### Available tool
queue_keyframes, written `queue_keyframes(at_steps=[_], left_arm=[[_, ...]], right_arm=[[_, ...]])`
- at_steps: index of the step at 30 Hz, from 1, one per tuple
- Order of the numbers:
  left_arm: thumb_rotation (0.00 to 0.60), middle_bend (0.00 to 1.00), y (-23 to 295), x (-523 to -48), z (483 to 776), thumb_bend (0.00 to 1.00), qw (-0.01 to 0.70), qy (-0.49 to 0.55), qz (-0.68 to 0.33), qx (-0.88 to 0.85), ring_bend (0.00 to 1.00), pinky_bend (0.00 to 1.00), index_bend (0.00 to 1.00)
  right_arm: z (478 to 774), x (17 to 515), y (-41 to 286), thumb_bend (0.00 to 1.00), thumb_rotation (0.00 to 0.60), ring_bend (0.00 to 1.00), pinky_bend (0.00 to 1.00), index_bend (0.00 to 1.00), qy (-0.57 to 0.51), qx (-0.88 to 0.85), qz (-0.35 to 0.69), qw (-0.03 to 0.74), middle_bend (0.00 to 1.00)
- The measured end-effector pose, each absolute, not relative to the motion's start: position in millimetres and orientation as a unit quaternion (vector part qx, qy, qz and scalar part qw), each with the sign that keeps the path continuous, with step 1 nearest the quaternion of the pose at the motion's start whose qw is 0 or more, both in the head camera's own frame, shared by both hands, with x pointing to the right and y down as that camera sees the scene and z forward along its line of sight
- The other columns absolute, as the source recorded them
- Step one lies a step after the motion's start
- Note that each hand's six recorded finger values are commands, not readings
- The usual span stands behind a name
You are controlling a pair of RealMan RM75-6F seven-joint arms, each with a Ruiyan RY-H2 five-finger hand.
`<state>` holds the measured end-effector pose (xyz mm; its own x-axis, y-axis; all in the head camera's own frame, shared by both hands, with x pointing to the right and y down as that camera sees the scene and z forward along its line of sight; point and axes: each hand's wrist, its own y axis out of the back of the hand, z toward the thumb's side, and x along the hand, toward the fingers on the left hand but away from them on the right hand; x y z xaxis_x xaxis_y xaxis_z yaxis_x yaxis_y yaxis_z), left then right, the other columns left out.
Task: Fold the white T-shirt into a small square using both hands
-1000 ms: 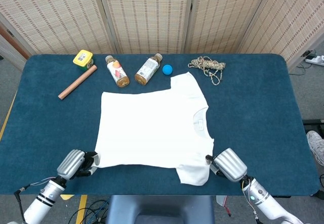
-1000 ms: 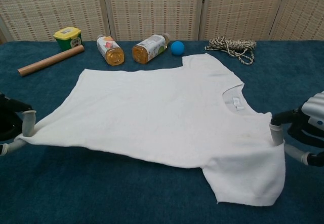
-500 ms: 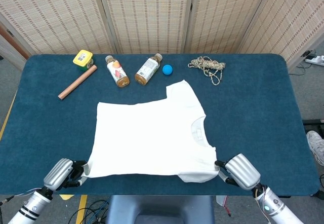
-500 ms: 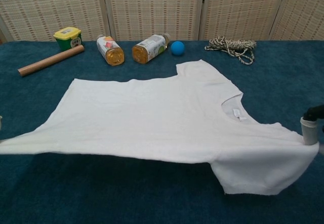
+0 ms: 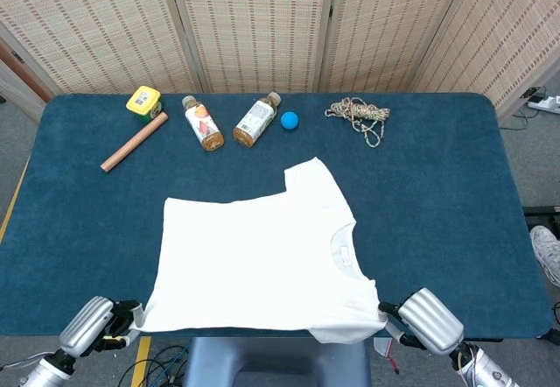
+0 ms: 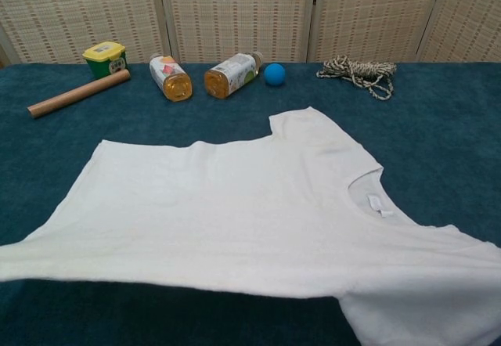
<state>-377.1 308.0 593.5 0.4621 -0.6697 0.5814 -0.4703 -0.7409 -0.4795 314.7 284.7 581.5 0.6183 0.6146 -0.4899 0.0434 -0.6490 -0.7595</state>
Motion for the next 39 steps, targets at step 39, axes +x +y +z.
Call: queue_keyframes(at_steps=[39], left_arm=[[0.600, 0.92, 323.7, -381.1, 585.1, 0.53, 0.129, 0.298, -0.417, -0.849, 0.85, 0.96, 0.68]], right_arm=[[569.5, 320.2, 300.0, 0.68, 0.600, 1.00, 1.00, 0.95, -0.195, -0.822, 0.390, 0.366, 0.97]])
